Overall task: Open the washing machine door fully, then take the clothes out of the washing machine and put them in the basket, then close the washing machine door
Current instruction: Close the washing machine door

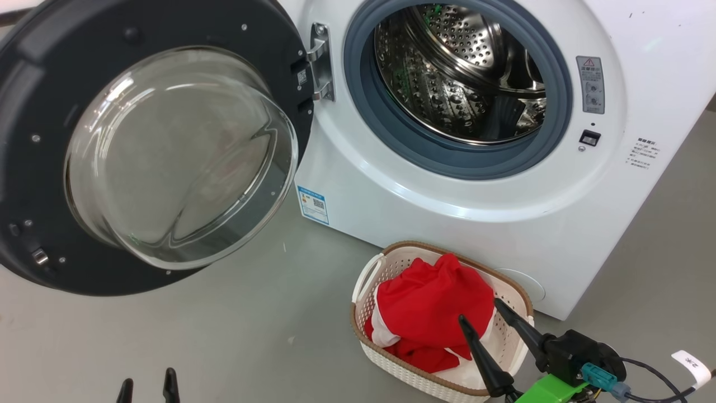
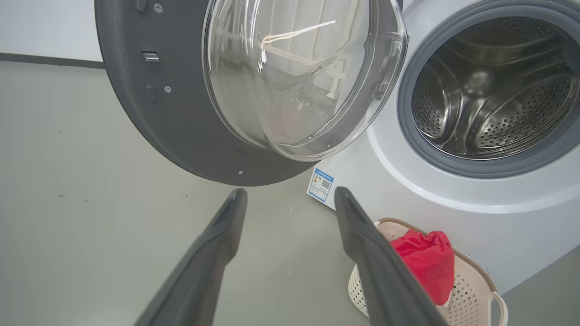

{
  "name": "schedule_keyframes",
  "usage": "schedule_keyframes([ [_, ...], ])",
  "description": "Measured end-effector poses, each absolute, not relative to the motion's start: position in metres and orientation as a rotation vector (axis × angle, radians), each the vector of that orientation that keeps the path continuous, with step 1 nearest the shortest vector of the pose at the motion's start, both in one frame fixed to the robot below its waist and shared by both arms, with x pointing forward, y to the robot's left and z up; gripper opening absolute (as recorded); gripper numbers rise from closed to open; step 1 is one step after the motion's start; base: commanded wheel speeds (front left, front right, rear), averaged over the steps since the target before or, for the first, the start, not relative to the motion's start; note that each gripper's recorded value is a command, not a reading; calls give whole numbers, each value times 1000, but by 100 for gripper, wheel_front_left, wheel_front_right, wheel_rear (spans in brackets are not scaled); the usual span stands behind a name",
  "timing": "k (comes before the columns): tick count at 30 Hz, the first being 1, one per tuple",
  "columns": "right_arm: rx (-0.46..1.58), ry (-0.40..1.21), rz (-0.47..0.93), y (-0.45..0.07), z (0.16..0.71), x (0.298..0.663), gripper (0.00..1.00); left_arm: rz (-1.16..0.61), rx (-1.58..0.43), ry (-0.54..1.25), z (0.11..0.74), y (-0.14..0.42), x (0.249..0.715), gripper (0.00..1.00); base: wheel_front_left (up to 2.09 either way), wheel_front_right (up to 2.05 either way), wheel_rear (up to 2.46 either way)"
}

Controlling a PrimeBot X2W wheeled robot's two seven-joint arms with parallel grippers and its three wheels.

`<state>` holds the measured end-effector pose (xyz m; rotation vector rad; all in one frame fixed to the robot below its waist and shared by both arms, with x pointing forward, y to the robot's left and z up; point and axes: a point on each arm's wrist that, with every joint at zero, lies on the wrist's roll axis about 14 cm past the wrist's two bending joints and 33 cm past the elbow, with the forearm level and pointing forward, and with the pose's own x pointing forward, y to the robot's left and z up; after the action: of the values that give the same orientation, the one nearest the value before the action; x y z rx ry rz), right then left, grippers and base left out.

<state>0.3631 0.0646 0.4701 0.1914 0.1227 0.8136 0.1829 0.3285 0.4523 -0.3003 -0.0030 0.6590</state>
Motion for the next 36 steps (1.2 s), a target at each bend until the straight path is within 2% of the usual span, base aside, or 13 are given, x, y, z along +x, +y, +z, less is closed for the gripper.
schedule_keyframes([
  [5,183,126,822,65,469,364,100,670,-309,-19,456,331,183,100,0,0,0],
  [8,182,126,820,65,468,364,100,674,-336,-49,462,333,184,0,0,0,0],
  [12,186,124,808,62,469,367,100,659,-316,-171,497,346,189,0,0,0,0],
  [18,203,137,773,54,463,372,100,631,-184,-515,613,391,204,0,0,0,0],
  [23,219,162,739,46,454,375,100,630,-101,-697,689,439,202,0,0,0,0],
  [28,230,180,717,41,446,378,100,647,-75,-771,737,482,206,0,0,0,0],
  [36,241,204,680,32,433,390,100,736,-276,-718,734,548,231,0,0,0,0],
])
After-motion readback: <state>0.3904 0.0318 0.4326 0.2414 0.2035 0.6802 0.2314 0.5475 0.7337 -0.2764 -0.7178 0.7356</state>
